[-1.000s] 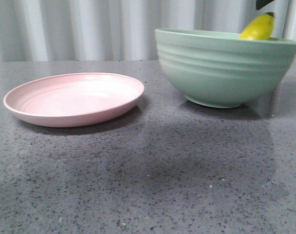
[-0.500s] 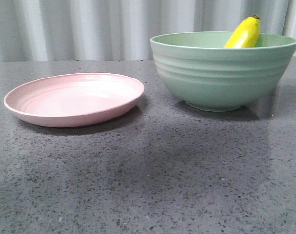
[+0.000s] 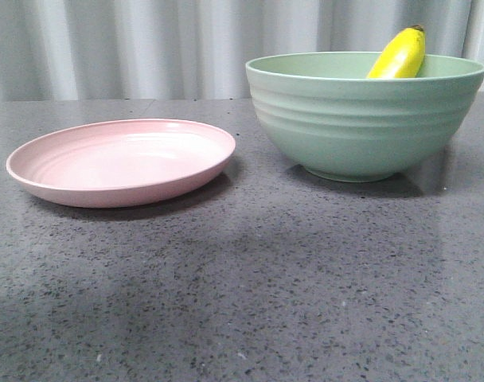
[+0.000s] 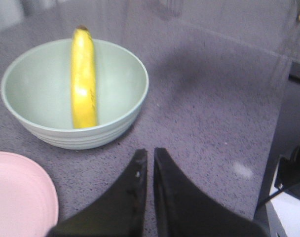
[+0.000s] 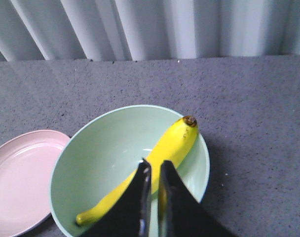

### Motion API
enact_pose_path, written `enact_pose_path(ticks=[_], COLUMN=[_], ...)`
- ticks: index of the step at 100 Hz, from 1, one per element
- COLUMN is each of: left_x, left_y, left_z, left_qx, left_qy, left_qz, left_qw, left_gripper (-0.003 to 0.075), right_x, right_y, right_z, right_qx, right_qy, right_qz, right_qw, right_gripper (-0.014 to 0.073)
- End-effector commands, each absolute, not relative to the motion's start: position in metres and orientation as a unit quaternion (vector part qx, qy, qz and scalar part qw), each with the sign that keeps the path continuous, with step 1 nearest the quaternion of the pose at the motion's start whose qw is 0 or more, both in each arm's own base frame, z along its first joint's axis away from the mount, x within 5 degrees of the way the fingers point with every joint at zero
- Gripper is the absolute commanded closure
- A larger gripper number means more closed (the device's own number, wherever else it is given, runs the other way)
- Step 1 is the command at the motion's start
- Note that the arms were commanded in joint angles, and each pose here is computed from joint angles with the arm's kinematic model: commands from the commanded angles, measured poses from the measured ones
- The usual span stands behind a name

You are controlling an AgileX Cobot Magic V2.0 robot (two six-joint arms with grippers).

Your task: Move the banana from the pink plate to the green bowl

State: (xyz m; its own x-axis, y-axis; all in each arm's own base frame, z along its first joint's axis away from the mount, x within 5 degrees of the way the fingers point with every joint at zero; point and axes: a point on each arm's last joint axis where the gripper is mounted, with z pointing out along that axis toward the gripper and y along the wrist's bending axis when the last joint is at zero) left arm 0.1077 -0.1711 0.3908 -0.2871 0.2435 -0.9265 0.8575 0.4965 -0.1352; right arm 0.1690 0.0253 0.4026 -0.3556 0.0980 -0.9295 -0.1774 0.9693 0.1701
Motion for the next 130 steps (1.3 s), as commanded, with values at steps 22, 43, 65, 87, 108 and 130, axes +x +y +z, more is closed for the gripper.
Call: enact_pose_path(ticks=[22, 43, 65, 87, 108, 130], left_x=[0.078, 0.060, 0.048, 0.045, 0.045, 0.045], left_y=[-0.118, -0.090, -0.069, -0.063, -0.063, -0.063], left_z=[0.377, 0.351, 0.331, 0.324, 0.324, 0.324], left_qx=[0.300, 0.290, 0.258, 0.253, 0.253, 0.253], left_qy=[0.662, 0.647, 0.609, 0.601, 0.601, 0.601], left_qz=[-0.377, -0.383, -0.395, -0.397, -0.397, -0.397], left_qw=[0.575, 0.592, 0.638, 0.645, 0.645, 0.645], left_gripper=[0.0739, 0.0739, 0.0739, 0.0739, 0.0739, 0.0739], right_x=[0.109, 0.074, 0.041, 0.018, 0.016, 0.016], right_y=[0.013, 0.010, 0.007, 0.006, 0.006, 0.006], right_z=[0.371, 0.344, 0.325, 0.323, 0.323, 0.323], right_qx=[-0.030, -0.037, -0.035, -0.036, -0.035, -0.035], right_qy=[0.724, 0.691, 0.643, 0.601, 0.597, 0.597], right_qz=[0.065, 0.046, 0.043, 0.043, 0.043, 0.043], right_qw=[0.686, 0.721, 0.764, 0.797, 0.800, 0.800], right_gripper=[0.0671, 0.0671, 0.0671, 0.0671, 0.0671, 0.0671])
